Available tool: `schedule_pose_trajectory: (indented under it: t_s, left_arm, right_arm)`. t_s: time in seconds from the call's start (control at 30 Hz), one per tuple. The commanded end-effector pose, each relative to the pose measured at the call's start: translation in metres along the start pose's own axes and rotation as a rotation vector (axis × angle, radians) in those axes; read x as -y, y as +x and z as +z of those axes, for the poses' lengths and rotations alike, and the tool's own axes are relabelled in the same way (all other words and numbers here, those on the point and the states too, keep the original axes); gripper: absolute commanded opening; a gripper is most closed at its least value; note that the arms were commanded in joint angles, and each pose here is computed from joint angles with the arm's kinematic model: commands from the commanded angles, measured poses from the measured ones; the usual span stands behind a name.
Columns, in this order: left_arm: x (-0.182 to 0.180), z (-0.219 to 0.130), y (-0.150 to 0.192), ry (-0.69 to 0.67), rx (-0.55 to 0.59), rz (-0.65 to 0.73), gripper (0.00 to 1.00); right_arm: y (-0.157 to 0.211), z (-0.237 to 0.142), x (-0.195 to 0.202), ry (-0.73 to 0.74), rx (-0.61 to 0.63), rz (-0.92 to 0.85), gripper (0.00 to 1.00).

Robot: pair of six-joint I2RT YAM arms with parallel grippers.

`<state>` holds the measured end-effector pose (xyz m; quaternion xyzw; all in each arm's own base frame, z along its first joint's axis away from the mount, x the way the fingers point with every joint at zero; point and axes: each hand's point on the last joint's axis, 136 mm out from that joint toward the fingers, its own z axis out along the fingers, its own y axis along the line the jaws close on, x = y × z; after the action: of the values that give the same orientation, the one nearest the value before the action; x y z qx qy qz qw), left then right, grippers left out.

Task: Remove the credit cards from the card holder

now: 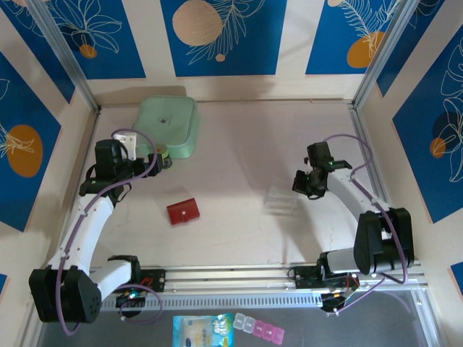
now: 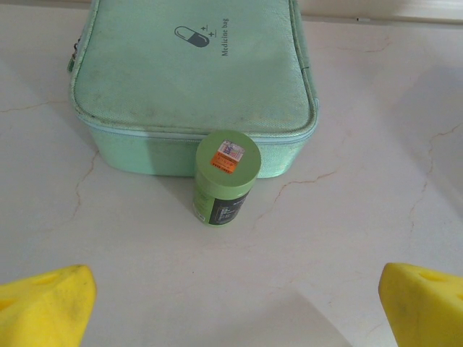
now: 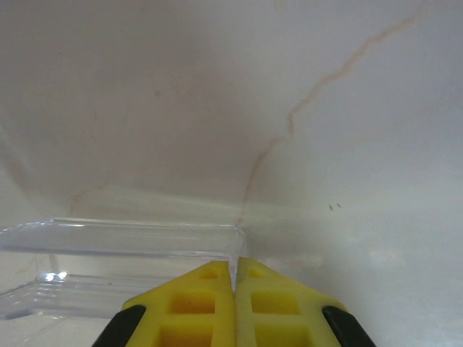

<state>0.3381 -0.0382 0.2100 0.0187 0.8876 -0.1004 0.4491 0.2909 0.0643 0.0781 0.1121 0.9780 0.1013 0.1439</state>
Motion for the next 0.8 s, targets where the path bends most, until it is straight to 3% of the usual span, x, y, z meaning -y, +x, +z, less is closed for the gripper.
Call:
schedule_pose_trajectory:
  t_s: [0.0,0.43,0.77]
  left_arm:
    - [0.005,-0.005,0.0,0.019,0.012,0.016,1.0]
    - [0.008,-0.009,-0.002,0.03,0.024,0.003,1.0]
    - [0.009,-0.011,-0.004,0.034,0.036,0.001,1.0]
  right_arm:
    - [-0.017,-0.003,-0.02,0.003,0.012,-0.05,0.05]
    - [-0.093,0.04,-0.117,0.047,0.006,-0.25,0.04]
    - [-0.133,0.072,-0.147,0.072,-0.019,-0.293,0.04]
